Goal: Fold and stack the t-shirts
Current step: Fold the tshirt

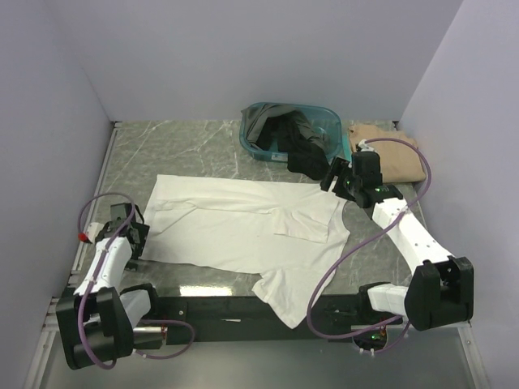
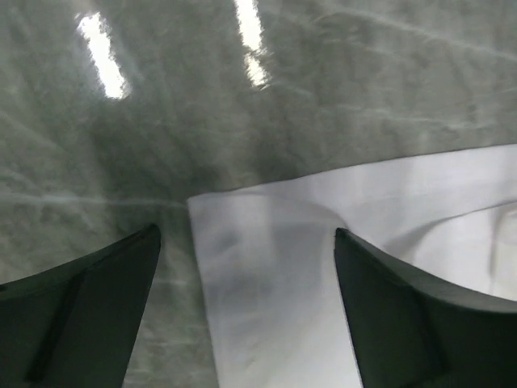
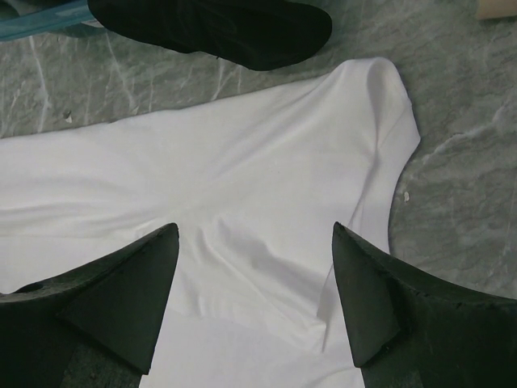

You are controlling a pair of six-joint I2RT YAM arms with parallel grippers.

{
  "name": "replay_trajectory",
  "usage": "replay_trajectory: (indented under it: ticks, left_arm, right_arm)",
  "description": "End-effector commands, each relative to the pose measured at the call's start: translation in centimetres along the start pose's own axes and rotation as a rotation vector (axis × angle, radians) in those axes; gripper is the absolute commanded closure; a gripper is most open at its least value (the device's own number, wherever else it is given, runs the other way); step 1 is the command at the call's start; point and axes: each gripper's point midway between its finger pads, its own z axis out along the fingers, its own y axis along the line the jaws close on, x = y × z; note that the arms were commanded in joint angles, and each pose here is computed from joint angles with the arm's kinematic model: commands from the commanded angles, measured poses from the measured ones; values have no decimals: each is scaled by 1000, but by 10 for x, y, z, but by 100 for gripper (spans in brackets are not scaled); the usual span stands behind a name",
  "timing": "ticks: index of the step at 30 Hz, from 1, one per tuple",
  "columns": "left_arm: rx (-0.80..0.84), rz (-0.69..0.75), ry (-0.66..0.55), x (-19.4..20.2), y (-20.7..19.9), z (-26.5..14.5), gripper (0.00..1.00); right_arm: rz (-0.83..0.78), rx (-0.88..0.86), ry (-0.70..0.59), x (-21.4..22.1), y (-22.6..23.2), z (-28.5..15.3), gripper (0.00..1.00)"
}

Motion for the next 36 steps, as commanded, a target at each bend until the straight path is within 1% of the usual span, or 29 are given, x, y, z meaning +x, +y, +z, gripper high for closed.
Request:
replay_trajectory:
  ticks: [1, 3, 4, 6, 7, 9, 10, 12, 13, 14, 15, 16, 17, 20, 21, 23, 24, 25, 26, 27, 30, 31, 34, 36]
  left_arm:
    - [82, 3, 50, 6, -14, 8, 8]
    - [98, 0, 64, 9, -16, 11, 16]
    - [98, -1, 64, 10, -16, 11, 24]
    - [108, -9, 50, 6, -18, 10, 34]
    - [113, -6, 44, 5, -19, 10, 42]
    - [127, -11, 35, 3, -20, 8, 52]
    - [129, -11, 30, 2, -20, 7, 63]
    - [129, -18, 15, 0, -18, 6, 76]
    - [121, -21, 13, 0, -16, 6, 90]
    - [127, -26, 8, -1, -17, 5, 96]
    - [124, -27, 6, -2, -17, 4, 99]
    - [128, -23, 7, -2, -17, 3, 99]
    - [137, -22, 7, -2, -19, 2, 99]
    - [136, -30, -2, -6, -20, -1, 99]
    - [137, -30, -6, -8, -21, -2, 99]
    - [132, -24, -18, -12, -21, -4, 99]
    - [131, -30, -23, -13, -22, -5, 99]
    - [138, -29, -24, -14, -23, -6, 99]
    - [149, -31, -20, -12, -23, -6, 99]
    - [157, -32, -19, -12, -24, -6, 99]
    - [164, -38, -24, -12, -24, -8, 99]
    - [168, -39, -26, -13, -25, -8, 99]
    - [169, -42, -39, -16, -24, -11, 99]
    - [165, -48, -48, -18, -24, -12, 99]
  right_arm:
    - [1, -26, -40, -8, 7, -3, 17]
    - [0, -26, -42, -8, 7, -3, 17]
    - [3, -26, -44, -9, 7, -4, 17]
    - [2, -24, -43, -9, 7, -4, 17]
    - [2, -21, -41, -8, 7, -4, 17]
    - [3, -19, -37, -8, 6, -4, 17]
    - [4, -17, -35, -7, 6, -4, 17]
    - [5, -11, -29, -5, 6, -4, 17]
    - [3, -3, -16, -2, 5, -5, 17]
    - [-9, -9, -1, 4, 8, -5, 17]
    - [-28, 2, 12, 9, 9, -7, 17]
    - [-45, 0, 24, 14, 13, -8, 17]
    - [-105, -20, 42, 27, 27, -11, 17]
    - [-226, -56, 105, 57, 51, -24, 17]
    - [-301, -124, 151, 80, 72, -33, 17]
    - [-401, -167, 211, 112, 85, -47, 18]
    - [-491, -229, 273, 141, 98, -63, 18]
    - [-538, -256, 308, 156, 102, -71, 18]
    - [-577, -272, 340, 171, 103, -78, 19]
    - [-658, -311, 390, 195, 106, -95, 19]
    - [-736, -350, 459, 228, 104, -118, 20]
    - [-798, -383, 501, 247, 102, -133, 21]
    - [-861, -401, 559, 274, 94, -151, 24]
    - [-932, -420, 607, 298, 89, -165, 27]
